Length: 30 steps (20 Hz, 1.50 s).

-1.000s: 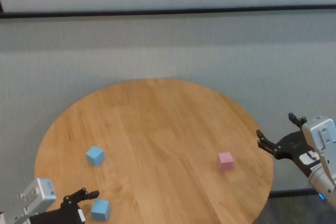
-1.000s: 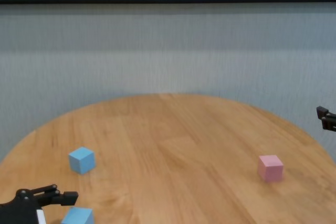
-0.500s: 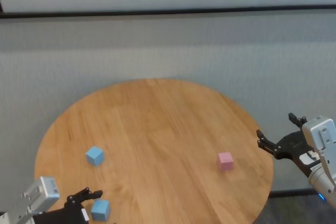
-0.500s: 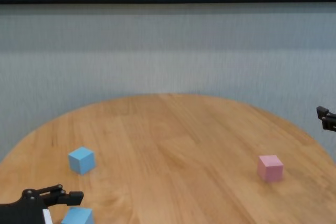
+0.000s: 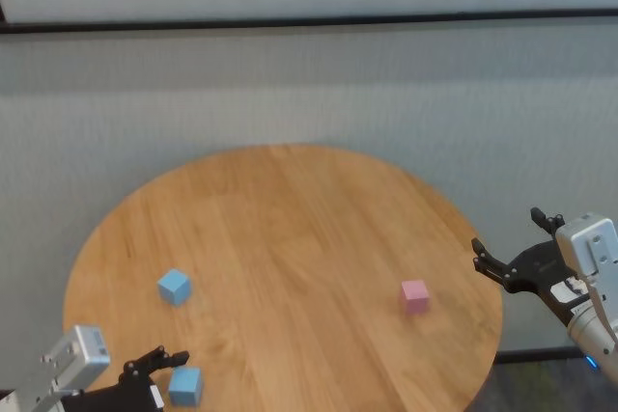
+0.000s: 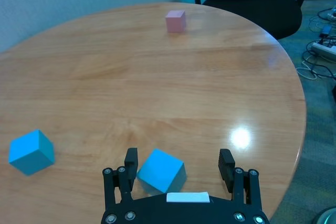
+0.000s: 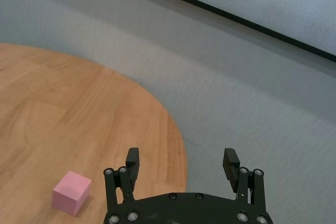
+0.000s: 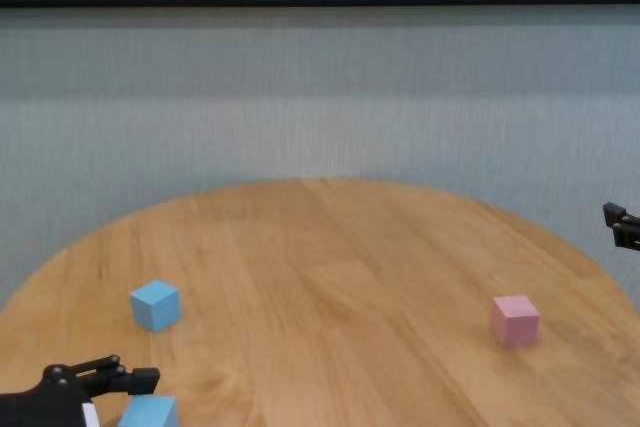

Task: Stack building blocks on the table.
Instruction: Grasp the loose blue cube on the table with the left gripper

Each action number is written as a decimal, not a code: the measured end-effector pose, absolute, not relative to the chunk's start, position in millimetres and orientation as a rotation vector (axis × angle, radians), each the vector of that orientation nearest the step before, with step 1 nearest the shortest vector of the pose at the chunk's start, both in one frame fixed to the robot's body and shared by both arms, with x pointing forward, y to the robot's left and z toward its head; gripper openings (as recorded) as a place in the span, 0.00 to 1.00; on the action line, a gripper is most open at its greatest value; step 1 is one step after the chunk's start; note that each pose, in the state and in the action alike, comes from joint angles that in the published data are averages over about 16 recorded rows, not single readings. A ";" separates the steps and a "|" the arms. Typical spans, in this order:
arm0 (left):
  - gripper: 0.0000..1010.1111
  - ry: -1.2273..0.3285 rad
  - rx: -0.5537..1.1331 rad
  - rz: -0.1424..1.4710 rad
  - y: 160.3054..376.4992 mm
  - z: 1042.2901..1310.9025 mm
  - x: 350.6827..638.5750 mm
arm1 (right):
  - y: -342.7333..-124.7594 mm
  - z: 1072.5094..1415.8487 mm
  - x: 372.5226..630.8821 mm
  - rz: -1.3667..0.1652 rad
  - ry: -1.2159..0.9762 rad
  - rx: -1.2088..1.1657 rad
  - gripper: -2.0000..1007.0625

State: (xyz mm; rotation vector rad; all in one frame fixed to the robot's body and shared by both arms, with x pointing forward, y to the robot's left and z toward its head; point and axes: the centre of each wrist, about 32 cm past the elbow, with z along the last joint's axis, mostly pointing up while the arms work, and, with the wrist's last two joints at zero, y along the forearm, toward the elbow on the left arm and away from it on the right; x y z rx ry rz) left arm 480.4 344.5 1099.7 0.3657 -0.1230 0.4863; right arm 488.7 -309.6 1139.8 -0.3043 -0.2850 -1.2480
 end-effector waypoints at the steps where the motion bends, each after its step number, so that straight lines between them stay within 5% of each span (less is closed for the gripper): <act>1: 0.99 -0.122 0.366 0.486 344.5 1099.3 480.4 | -309.6 1139.8 488.7 -1.248 -0.285 -0.304 1.00; 18: 0.97 -0.109 0.364 0.486 342.6 1095.4 480.0 | -309.6 1139.8 488.7 -1.248 -0.285 -0.304 1.00; 30: 0.74 -0.119 0.365 0.482 341.8 1094.9 478.4 | -309.6 1139.8 488.7 -1.248 -0.285 -0.304 1.00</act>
